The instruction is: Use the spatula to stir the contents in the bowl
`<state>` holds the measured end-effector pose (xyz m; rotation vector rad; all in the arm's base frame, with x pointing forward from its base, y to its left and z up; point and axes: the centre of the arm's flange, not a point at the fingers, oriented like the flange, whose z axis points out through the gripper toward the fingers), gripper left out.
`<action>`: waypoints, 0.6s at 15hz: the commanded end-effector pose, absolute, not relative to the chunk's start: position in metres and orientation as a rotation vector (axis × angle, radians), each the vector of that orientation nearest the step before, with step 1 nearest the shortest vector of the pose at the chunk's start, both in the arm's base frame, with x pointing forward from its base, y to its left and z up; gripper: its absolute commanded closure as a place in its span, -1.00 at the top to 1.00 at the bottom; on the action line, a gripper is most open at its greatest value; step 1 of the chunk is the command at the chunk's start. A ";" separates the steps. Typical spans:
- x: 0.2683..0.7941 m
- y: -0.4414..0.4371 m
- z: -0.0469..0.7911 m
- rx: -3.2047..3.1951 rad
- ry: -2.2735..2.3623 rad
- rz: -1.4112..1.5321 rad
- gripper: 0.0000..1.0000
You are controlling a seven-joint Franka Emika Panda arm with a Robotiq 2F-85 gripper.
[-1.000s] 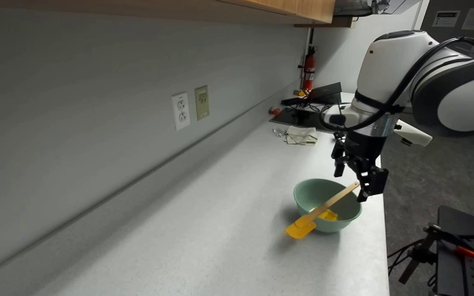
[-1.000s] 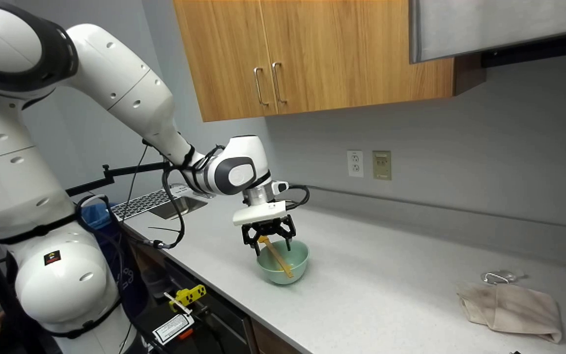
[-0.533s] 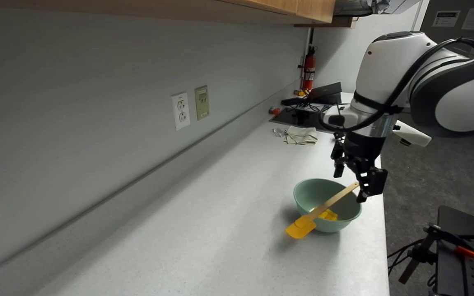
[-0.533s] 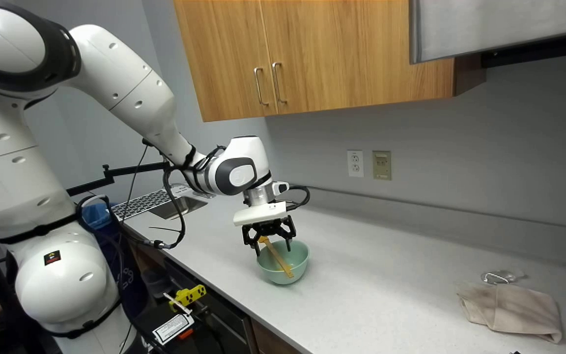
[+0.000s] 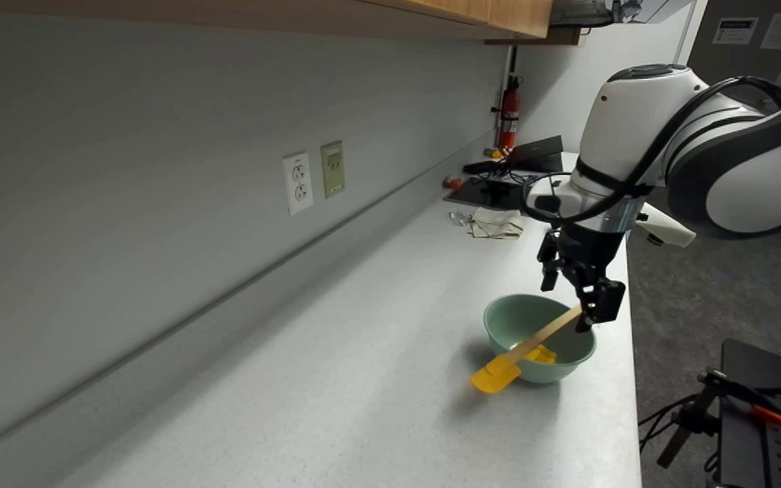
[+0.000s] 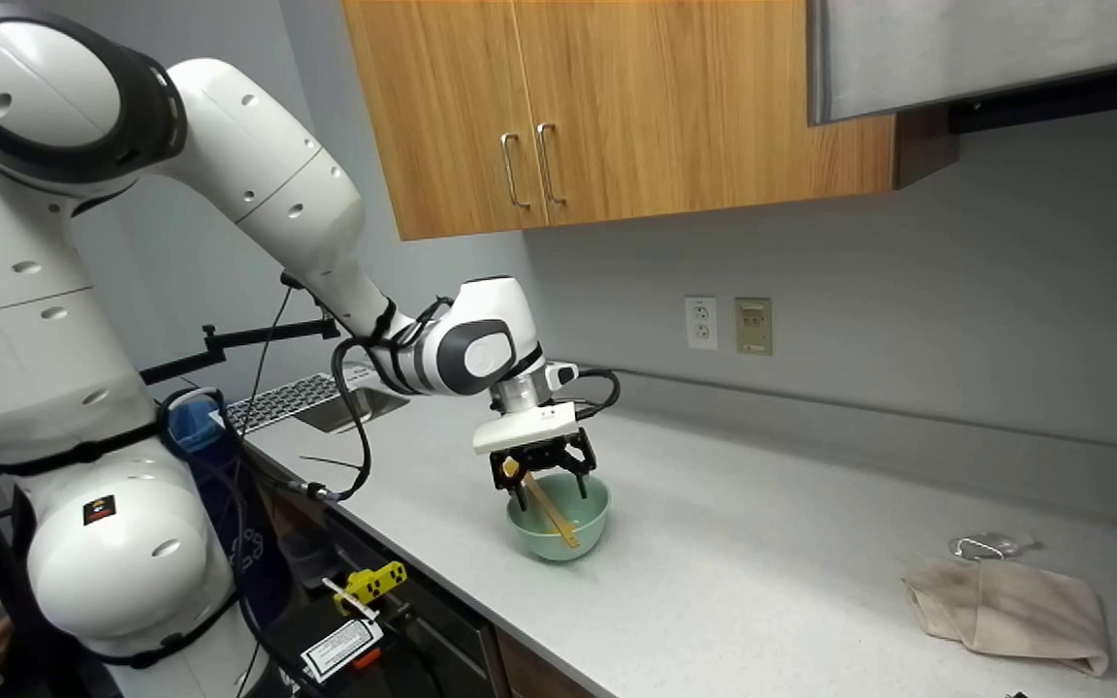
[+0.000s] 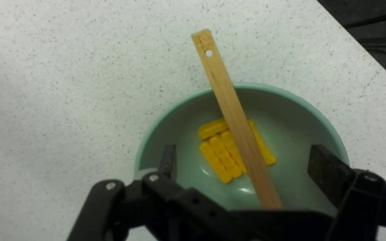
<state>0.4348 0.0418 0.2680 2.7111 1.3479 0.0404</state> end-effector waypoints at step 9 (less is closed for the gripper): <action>0.444 0.039 0.246 2.747 1.329 0.057 0.93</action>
